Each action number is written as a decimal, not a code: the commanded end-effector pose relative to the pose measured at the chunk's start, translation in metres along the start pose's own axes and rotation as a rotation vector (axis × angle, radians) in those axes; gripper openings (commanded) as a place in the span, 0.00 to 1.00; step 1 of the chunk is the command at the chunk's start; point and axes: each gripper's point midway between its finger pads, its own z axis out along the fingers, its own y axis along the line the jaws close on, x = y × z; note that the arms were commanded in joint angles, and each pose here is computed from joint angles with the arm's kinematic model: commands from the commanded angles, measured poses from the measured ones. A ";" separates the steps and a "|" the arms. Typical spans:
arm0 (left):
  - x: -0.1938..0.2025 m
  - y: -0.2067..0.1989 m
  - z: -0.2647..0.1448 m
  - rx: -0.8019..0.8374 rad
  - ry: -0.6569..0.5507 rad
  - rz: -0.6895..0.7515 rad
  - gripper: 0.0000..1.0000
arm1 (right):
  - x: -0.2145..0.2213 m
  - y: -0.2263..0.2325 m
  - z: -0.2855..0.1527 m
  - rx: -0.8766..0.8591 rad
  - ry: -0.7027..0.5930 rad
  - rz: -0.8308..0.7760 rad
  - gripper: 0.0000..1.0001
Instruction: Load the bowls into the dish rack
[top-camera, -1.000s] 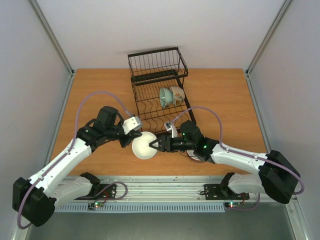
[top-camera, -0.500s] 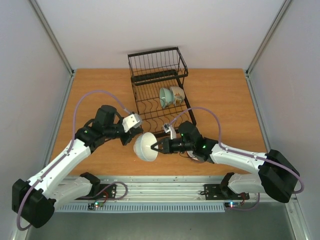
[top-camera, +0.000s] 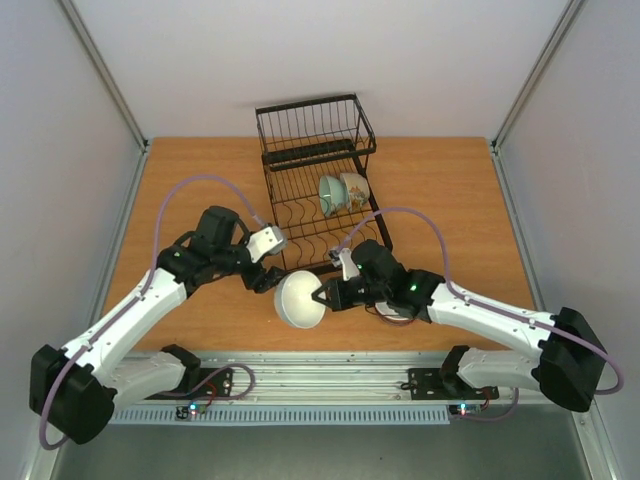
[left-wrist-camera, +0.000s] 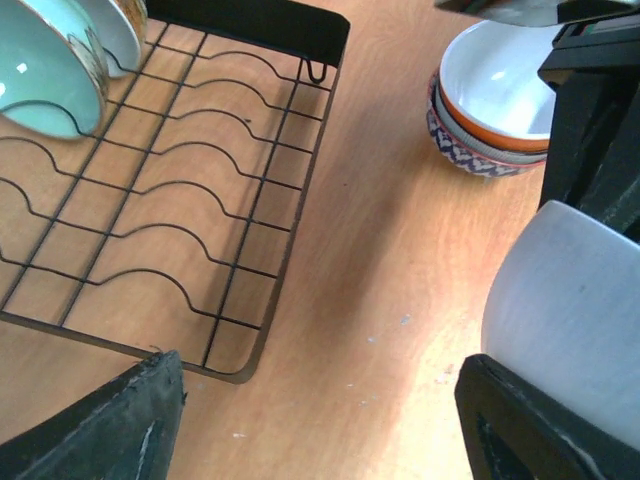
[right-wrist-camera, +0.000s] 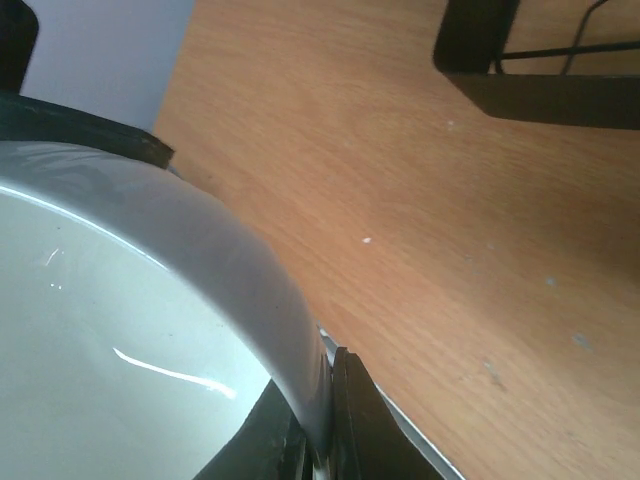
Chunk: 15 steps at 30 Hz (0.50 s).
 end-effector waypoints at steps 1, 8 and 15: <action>-0.011 -0.006 -0.004 0.044 0.000 0.000 0.78 | -0.004 -0.001 -0.018 0.086 -0.029 -0.096 0.01; -0.011 -0.003 -0.003 0.038 0.017 -0.010 0.84 | 0.002 -0.008 -0.023 0.140 -0.024 -0.114 0.01; -0.010 0.001 -0.001 0.025 0.038 -0.027 0.83 | 0.002 -0.013 -0.024 0.215 -0.010 -0.142 0.01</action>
